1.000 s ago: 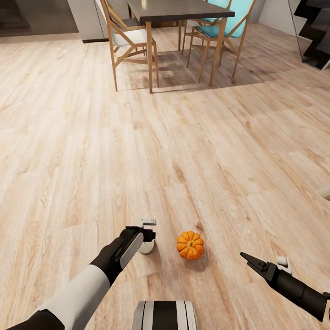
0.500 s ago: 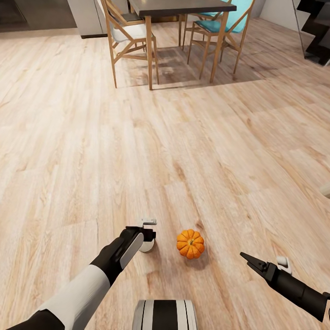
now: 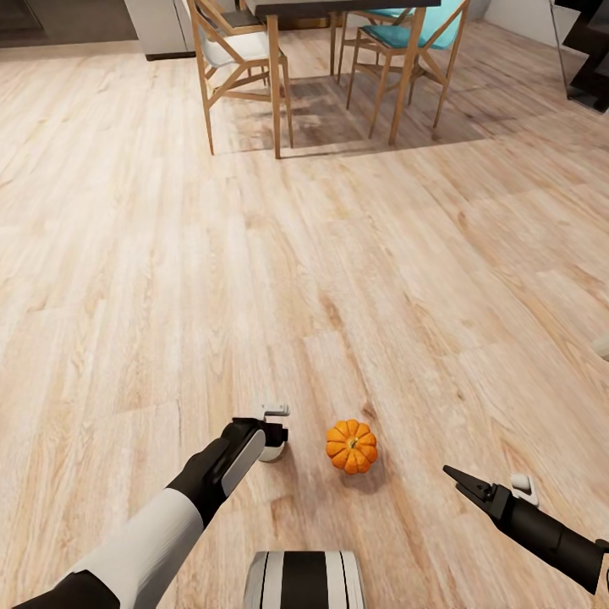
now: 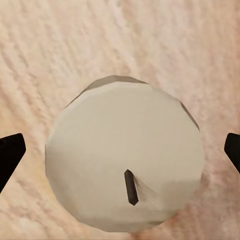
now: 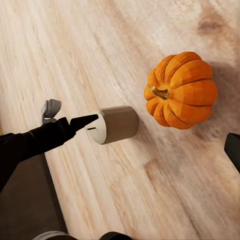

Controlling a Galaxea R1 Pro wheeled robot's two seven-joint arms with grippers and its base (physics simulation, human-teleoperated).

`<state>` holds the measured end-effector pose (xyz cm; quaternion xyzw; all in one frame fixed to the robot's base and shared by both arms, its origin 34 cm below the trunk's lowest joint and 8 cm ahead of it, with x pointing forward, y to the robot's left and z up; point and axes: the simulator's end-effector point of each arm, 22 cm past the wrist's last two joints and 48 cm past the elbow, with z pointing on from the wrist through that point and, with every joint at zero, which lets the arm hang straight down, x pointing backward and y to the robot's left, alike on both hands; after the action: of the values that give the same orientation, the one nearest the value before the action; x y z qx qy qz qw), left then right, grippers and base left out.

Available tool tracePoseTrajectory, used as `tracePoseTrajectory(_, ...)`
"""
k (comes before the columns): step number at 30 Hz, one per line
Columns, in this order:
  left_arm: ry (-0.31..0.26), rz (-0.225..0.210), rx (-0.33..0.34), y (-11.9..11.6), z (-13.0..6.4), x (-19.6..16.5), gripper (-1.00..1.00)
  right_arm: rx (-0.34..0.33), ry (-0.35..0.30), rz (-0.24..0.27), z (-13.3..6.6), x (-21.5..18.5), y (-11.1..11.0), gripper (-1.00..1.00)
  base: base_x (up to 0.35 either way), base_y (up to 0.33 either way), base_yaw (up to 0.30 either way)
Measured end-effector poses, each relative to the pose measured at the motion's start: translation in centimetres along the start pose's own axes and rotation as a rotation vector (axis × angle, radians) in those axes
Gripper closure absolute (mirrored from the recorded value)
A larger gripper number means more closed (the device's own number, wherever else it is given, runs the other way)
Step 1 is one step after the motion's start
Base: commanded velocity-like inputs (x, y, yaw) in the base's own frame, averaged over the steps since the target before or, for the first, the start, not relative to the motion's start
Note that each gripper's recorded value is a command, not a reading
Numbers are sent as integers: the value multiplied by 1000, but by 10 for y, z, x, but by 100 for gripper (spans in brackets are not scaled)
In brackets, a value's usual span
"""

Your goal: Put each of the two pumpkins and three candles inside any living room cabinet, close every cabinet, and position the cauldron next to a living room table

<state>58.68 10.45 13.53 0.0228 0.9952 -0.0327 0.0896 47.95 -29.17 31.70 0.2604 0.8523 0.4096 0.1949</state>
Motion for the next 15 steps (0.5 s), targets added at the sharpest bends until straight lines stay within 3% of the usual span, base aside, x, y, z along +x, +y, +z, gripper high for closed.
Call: tracePoseTrajectory(15,14,1,-1,1,4,5,-100,5,4,5,1,2,-3,-100,0,0,0)
